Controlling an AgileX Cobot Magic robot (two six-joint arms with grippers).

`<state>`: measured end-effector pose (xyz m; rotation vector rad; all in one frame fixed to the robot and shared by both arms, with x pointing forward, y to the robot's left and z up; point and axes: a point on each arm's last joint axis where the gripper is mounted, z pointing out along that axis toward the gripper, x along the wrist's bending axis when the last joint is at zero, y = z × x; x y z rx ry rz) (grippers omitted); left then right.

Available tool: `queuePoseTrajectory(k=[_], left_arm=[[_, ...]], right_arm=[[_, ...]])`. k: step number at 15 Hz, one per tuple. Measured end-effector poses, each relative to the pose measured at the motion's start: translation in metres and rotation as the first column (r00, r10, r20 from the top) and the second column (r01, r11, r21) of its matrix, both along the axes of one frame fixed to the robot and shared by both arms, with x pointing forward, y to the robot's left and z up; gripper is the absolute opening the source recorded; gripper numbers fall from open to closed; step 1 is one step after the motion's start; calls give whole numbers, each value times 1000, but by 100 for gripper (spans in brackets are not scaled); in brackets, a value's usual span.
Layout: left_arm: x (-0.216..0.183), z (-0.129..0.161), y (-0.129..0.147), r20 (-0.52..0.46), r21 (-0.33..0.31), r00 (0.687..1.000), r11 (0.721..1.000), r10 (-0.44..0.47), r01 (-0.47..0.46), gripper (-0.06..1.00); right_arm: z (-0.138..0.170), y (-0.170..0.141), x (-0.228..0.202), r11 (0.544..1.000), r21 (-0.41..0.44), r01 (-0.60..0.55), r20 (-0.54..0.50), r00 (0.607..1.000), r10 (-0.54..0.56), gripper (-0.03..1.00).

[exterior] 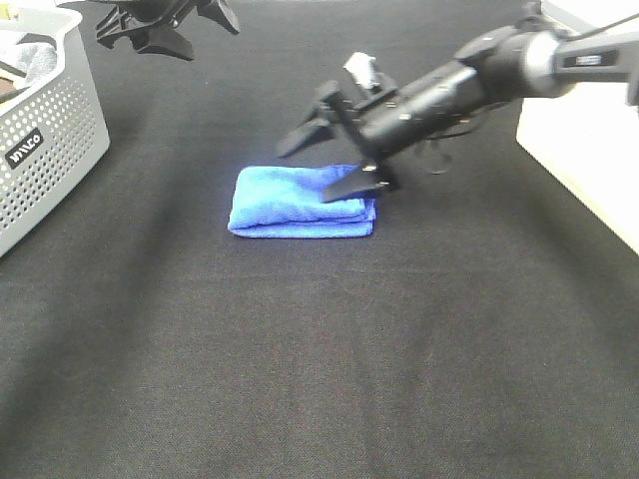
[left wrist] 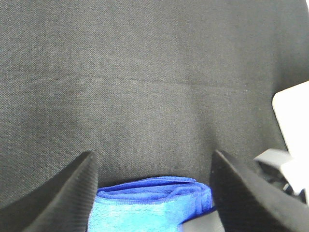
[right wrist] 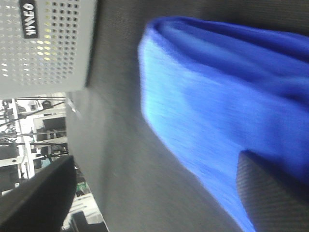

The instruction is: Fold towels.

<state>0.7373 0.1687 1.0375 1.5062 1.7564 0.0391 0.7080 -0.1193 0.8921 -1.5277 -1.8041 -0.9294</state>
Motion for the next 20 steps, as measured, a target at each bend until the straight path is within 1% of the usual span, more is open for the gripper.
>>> queuePoseTrajectory(k=[2,3,5,6,7,9,10,12,14,15,16,17,18,19,20], left_arm=[[0,0,0,1,6,1000,1000,0,0,64],[0,0,0,1,6,1000,1000,0,0,64],[0,0,0,-1,7,1000,1000,-2,2,64],[0,-2,0,-6,14,1000,1000,-10,10,64],[-3,0,1,-9,36,999,999,-32,32,64],[-10,9,4,-14,105,996,991,-83,84,64],[-18,16,7,-47,153,993,981,-112,118,64],[-31,25,14,-110,238,983,957,-144,167,64],[-46,39,23,-171,323,973,924,-155,204,64],[-53,49,27,-178,363,972,908,-151,208,64],[-58,62,32,-157,401,977,895,-143,196,64],[-72,80,39,-126,450,983,876,-132,175,64],[-85,92,46,-110,485,986,859,-123,161,64],[-103,102,52,-103,515,988,844,-115,152,64],[-124,112,57,-97,524,989,839,-113,147,64]], right_arm=[[-4,-20,2,998,-52,-20,-7,1000,20,85],[-4,-20,2,998,-52,-20,-7,1000,20,85],[-10,-27,-2,987,-148,-66,-20,998,64,85],[-7,-29,-3,983,-167,-83,-18,997,81,85],[-1,-31,-4,977,-192,-94,-6,996,94,85],[25,-36,-6,960,-267,-85,35,995,98,85],[46,-40,-8,948,-311,-66,68,993,92,85],[82,-47,-13,929,-370,-23,115,991,70,85],[112,-53,-19,908,-419,25,165,985,49,85],[127,-56,-23,900,-433,51,189,981,35,85],[149,-60,-34,891,-447,82,221,975,21,85],[163,-64,-44,883,-460,95,243,970,23,85],[176,-67,-56,877,-468,105,260,965,23,85],[185,-71,-69,868,-483,112,266,964,23,85],[193,-75,-84,857,-502,120,268,963,22,85]])
